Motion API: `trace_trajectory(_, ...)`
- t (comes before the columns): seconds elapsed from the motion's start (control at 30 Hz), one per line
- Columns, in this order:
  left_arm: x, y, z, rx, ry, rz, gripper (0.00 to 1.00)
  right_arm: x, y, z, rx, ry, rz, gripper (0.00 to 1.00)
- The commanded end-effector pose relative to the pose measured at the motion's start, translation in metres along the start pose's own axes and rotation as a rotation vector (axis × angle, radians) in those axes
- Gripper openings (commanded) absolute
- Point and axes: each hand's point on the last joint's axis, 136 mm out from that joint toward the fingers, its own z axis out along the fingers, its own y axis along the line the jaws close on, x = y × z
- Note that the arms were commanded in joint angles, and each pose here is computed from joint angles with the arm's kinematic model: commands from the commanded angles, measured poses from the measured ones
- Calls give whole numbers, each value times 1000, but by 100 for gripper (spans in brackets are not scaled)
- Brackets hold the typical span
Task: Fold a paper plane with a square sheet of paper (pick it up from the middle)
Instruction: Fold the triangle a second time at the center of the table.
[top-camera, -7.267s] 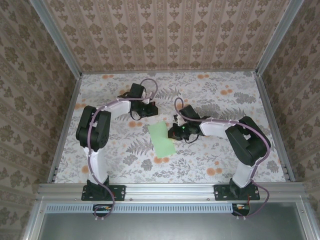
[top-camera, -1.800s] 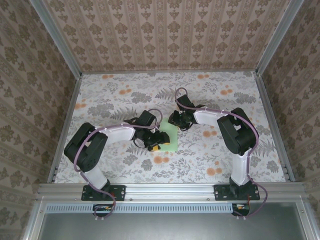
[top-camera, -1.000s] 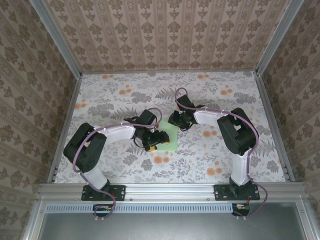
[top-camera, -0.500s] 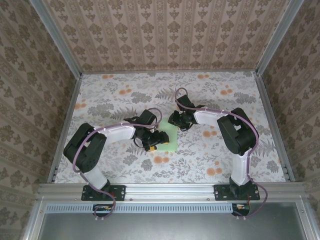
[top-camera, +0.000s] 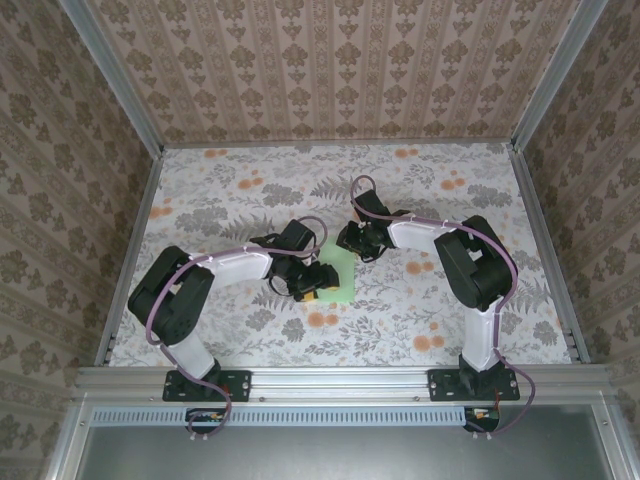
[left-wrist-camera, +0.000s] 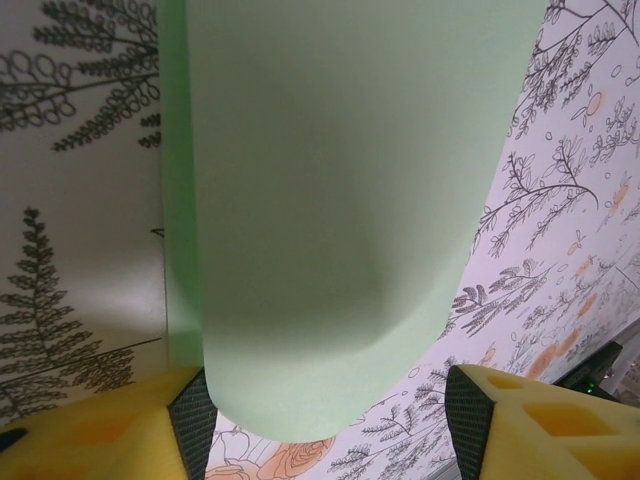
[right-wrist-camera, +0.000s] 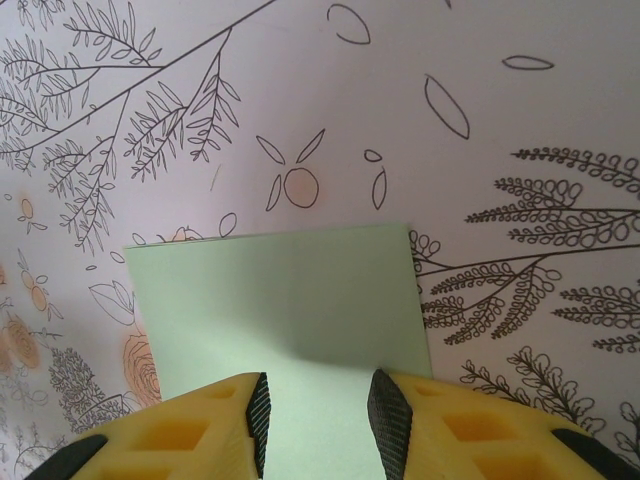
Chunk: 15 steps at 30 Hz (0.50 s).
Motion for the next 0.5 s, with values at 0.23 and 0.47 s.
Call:
trace_trajectory(0.23,-22,-20,-20,141,-93,97,65,37,-61,25,174,117,56,39)
trace_trajectory(0.47,-35,-14,-10,192,-84,69,60,38,-56,25,145,124,55,39)
